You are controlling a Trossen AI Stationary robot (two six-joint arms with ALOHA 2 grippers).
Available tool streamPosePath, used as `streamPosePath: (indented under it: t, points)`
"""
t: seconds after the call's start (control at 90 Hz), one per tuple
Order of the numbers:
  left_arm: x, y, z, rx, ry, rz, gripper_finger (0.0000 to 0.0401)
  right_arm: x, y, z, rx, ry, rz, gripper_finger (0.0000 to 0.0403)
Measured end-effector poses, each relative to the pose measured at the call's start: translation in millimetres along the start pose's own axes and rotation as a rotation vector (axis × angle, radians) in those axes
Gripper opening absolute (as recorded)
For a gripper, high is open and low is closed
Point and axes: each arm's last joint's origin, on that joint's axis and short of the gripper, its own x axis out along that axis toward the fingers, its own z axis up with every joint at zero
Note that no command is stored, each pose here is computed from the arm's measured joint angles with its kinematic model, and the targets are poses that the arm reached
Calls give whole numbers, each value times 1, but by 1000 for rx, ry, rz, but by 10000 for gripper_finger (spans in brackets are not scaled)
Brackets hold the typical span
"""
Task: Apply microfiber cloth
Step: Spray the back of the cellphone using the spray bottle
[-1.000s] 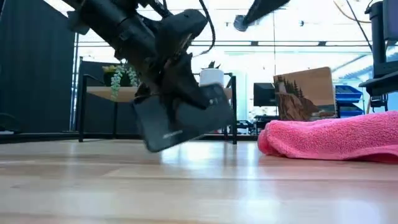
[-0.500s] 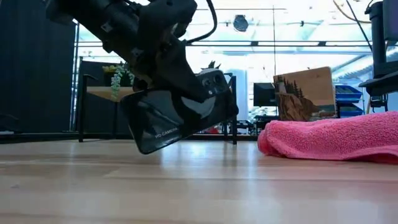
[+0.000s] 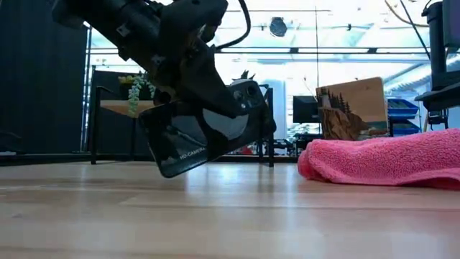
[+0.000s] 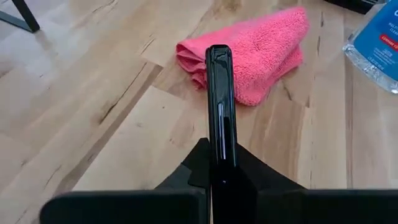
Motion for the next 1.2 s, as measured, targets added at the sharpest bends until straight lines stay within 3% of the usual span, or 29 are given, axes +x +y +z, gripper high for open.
streamPosePath:
  t: [0.178, 0.489, 0.767, 0.944, 1.2]
  points:
    - [-1, -2, -1, 4, 1, -8, 11, 22, 7, -26, 15, 18, -135, 215]
    - [-1, -2, -1, 4, 0, -6, 11, 94, 32, -46, -134, 9, -346, 215]
    - [-2, -3, -1, 3, -2, -9, 11, 139, 40, -27, -304, -121, -497, 215]
    - [-2, -4, -2, 5, -2, -12, 11, 151, 42, -12, -470, -255, -558, 215]
    - [-3, -5, -2, 6, -3, -16, 11, 169, 44, 11, -634, -306, -600, 215]
